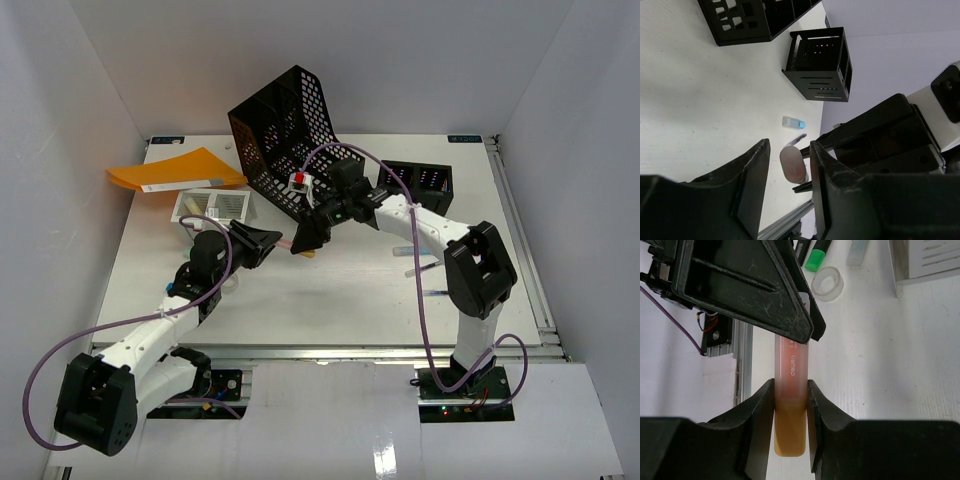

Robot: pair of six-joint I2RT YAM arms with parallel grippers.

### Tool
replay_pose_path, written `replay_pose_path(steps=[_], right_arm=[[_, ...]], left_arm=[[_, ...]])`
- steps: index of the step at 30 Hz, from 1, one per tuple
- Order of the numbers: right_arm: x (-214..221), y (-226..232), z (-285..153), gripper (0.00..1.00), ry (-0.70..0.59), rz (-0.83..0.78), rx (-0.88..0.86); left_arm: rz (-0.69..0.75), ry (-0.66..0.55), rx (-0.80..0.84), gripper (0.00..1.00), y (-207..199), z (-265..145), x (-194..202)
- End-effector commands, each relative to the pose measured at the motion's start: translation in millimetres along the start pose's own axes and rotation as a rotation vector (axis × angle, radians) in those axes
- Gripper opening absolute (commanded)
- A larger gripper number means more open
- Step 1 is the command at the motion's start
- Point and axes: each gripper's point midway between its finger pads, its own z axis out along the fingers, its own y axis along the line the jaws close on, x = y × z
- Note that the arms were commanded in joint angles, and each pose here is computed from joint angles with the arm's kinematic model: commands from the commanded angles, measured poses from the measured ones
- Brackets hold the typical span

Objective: Organize the desk

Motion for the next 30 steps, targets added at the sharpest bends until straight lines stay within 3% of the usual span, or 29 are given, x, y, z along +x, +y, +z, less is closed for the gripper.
replay_pose_path(steps=[1, 5, 7, 9, 12, 13, 20, 25, 30], right_arm=[[-21.7, 8.0, 5.3, 0.2, -0.042, -0.065, -0.049], [-21.4, 12.8, 6.3, 0.26, -0.043, -0.078, -0.07], [-18.6, 13.3, 7.7, 0.35, -0.038, -0.077, -0.078], [-17.3, 14.8, 8.0, 0.55, -0.036, -0.081, -0.091], [-14.4, 17.1, 5.7, 0.83, -0.013, -0.122, -0.095], [-14.8, 19.2, 2.9, 0.88, -0.009, -0.143, -0.095], [-8.6, 36.0, -30.7, 0.9, 0.001, -0.275, -0.086], [17.3, 47.5, -59.7, 0.9, 0.019, -0.33, -0.071], [41.1, 51.1, -77.1, 0.9, 0.006, -0.322, -0.062]], left_arm=[[0.012, -0.005, 0.062, 0.39, -20.2, -1.7, -2.7], [0.032, -0.001, 0.076, 0.2, -24.2, -3.8, -2.7], [0.046, -0.004, 0.083, 0.07, -28.9, -6.4, -3.9], [0.069, -0.01, 0.076, 0.01, -29.6, -9.2, -5.4], [0.114, -0.033, 0.064, 0.0, -34.2, -14.8, -11.3], [0.141, -0.047, 0.041, 0.0, -32.0, -16.3, -14.6], [0.415, -0.175, -0.183, 0.0, -12.9, -36.0, -55.5], [0.642, -0.283, -0.413, 0.0, -11.2, -55.4, -119.3], [0.703, -0.383, -0.545, 0.0, -4.4, -70.0, -186.7]])
